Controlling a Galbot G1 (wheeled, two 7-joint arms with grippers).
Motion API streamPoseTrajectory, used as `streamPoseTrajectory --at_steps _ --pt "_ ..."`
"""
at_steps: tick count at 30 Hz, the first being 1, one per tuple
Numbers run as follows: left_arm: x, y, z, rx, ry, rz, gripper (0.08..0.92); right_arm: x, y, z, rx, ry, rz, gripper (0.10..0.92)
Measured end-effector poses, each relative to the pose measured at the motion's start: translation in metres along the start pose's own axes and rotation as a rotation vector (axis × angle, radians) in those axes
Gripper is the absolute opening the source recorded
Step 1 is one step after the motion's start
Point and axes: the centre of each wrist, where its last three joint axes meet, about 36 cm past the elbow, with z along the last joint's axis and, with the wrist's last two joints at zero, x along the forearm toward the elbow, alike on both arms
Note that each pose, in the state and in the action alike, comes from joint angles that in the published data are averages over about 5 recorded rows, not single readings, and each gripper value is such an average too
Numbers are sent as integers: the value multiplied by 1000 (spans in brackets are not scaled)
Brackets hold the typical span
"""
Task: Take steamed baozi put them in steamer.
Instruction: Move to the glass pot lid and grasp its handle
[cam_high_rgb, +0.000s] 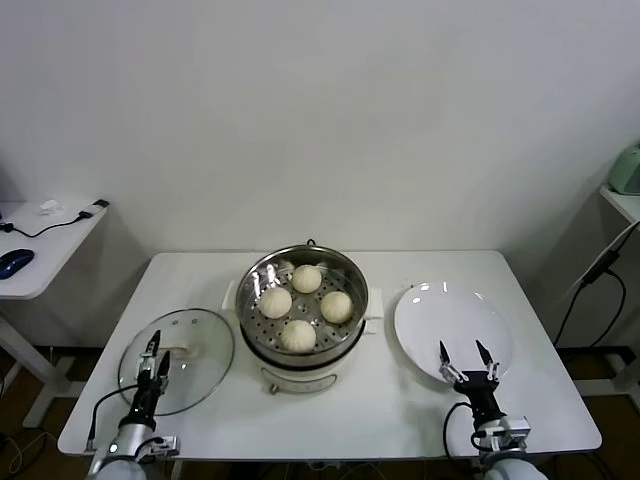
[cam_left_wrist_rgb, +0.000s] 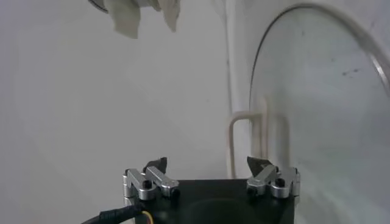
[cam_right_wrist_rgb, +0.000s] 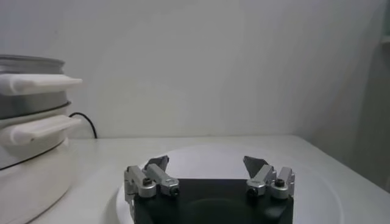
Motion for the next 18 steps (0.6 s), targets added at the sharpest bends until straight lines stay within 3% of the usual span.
streamPoseTrajectory --at_steps 8,18 --pt "-13 0 0 -5 4 14 798 0 1 0 17 5 3 823" --pt "-17 -7 -2 4 11 31 524 0 5 1 31 7 1 823"
